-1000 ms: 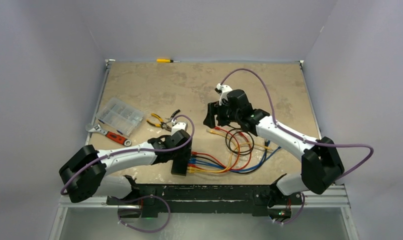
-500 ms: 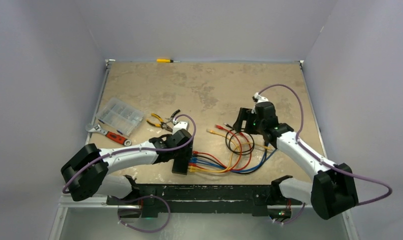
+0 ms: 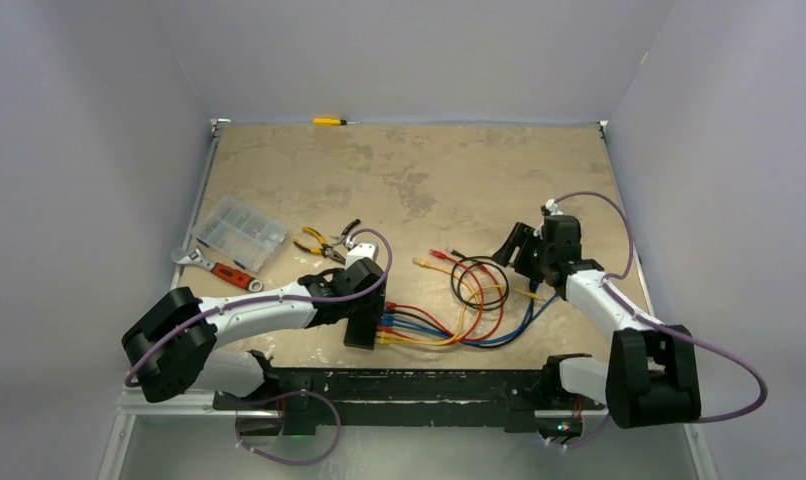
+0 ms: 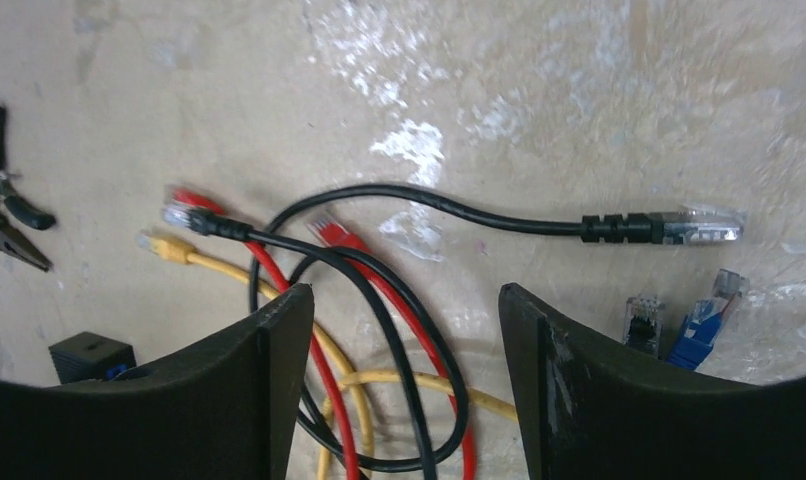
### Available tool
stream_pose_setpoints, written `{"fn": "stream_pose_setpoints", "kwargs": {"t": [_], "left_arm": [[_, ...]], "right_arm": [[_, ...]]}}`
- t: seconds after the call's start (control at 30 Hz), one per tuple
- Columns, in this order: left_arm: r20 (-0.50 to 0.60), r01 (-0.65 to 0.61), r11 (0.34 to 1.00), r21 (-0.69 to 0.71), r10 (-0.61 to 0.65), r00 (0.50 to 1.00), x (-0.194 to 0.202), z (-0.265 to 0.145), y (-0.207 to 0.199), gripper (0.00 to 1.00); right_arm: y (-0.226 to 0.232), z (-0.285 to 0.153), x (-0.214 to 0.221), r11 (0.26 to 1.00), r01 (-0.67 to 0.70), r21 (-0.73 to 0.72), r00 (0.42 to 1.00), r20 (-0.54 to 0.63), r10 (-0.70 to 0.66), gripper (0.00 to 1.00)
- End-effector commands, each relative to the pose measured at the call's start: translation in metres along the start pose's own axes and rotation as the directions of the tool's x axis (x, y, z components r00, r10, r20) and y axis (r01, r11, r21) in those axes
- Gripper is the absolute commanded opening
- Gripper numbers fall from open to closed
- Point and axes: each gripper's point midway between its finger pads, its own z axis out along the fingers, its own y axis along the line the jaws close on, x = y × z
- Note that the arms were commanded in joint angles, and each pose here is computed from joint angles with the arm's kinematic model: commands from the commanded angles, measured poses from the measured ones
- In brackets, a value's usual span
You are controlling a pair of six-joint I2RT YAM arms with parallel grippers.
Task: Pull the plug from the switch port
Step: Pick up the connector from the center of the board.
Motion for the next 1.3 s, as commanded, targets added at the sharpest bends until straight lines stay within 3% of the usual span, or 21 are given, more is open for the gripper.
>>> {"fn": "stream_pose_setpoints", "kwargs": {"t": [0.0, 0.23, 0.47, 0.7, 0.9, 1.27], "left_arm": [[-0.066, -0.03, 0.998, -0.047, 0.027, 0.997, 0.019, 0.009, 0.013, 0.4], [-0.062, -0.029, 0.999, -0.043, 0.026, 0.998, 0.016, 0.008, 0.011, 0.4], [-0.062, -0.035, 0.998, -0.047, 0.032, 0.998, 0.015, 0.009, 0.011, 0.4], [-0.058, -0.033, 0.998, -0.048, 0.03, 0.998, 0.014, 0.008, 0.011, 0.4], [-0.054, -0.031, 0.998, -0.046, 0.029, 0.998, 0.013, 0.008, 0.011, 0.4], [-0.059, -0.027, 0.998, -0.059, 0.023, 0.998, 0.017, 0.008, 0.016, 0.4]], "right_arm": [[0.009, 0.008, 0.007, 0.994, -0.037, -0.103, 0.999, -0.031, 0.034, 0.67], [0.005, 0.021, 0.023, 0.989, -0.07, -0.13, 0.995, -0.085, 0.059, 0.62], [0.005, 0.026, 0.025, 0.988, -0.067, -0.14, 0.994, -0.095, 0.054, 0.39], [0.001, 0.031, 0.025, 0.991, -0.061, -0.123, 0.994, -0.092, 0.049, 0.3], [0.003, 0.033, 0.02, 0.99, -0.042, -0.134, 0.996, -0.082, 0.031, 0.0], [0.035, -0.002, -0.043, 0.984, 0.059, -0.17, 0.996, 0.08, -0.045, 0.0]]}}
